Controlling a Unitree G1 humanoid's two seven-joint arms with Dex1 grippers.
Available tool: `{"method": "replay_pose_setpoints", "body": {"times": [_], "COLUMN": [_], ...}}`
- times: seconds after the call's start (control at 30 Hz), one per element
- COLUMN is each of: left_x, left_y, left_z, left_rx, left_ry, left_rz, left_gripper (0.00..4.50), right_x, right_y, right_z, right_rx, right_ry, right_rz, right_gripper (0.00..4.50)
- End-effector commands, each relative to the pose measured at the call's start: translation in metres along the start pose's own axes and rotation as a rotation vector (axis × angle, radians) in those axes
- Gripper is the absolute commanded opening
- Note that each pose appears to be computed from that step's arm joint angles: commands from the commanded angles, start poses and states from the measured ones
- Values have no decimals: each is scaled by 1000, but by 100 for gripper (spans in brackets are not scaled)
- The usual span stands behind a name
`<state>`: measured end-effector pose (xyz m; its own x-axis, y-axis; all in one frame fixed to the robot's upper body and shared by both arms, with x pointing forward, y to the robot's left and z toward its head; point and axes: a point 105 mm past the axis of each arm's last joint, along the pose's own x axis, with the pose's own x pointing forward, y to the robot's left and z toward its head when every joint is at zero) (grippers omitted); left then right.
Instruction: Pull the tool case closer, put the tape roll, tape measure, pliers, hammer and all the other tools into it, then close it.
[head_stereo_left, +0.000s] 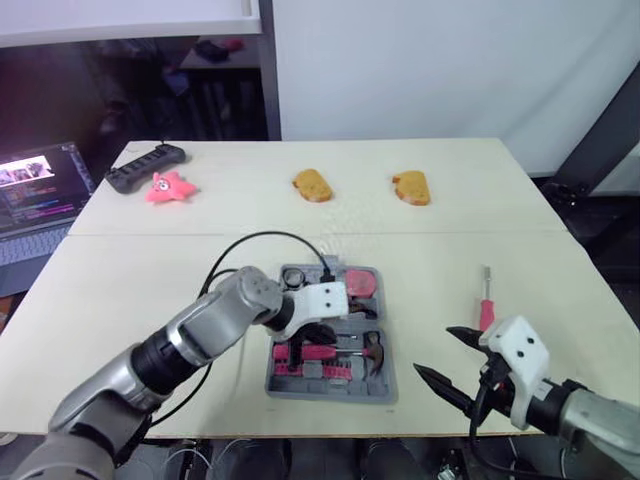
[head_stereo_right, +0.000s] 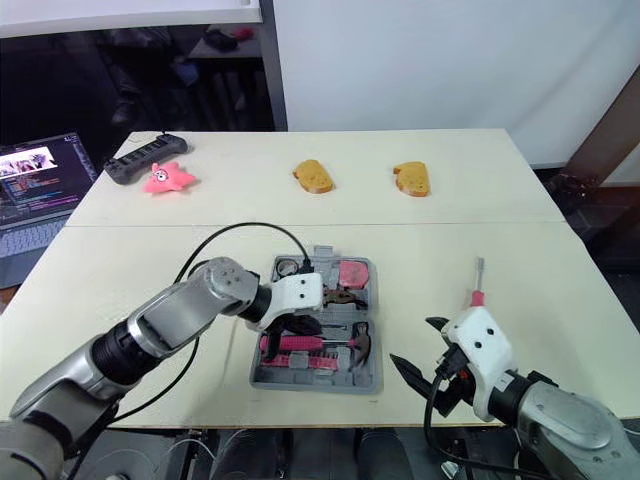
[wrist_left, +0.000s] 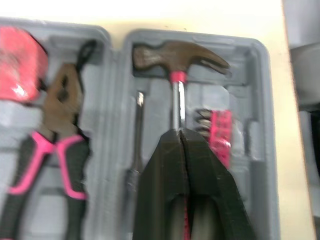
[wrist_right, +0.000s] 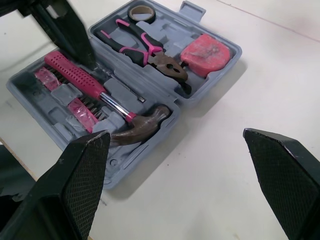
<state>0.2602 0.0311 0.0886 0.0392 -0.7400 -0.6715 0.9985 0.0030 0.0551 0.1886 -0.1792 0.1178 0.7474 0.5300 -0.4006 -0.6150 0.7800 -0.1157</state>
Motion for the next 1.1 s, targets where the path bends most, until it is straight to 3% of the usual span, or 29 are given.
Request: {"method": "replay_pose_setpoints", "body": {"times": [0.03,0.27,0.77,1.1], "left_x": [-5,2,19,-1], "left_y": [-1,1,8,22], "left_z": [10,-15,-39,-6], "left_rx": [27,22,57,61], "left_ry": [-121,-106,-38,-203], "left_rz": [-4,18,74,133], "left_gripper": [7,7,7,7], "right_x": [-1,-3,-4,-2], "right_y": [6,6,4,4], "right_z": [9,8,9,9], "right_rx": [-25,-17,-23,-20], "right_ry": [-41,-40,-31,-33], "right_rz": [-7,-22,-29,-30], "right_gripper": [450,450,450,450]}}
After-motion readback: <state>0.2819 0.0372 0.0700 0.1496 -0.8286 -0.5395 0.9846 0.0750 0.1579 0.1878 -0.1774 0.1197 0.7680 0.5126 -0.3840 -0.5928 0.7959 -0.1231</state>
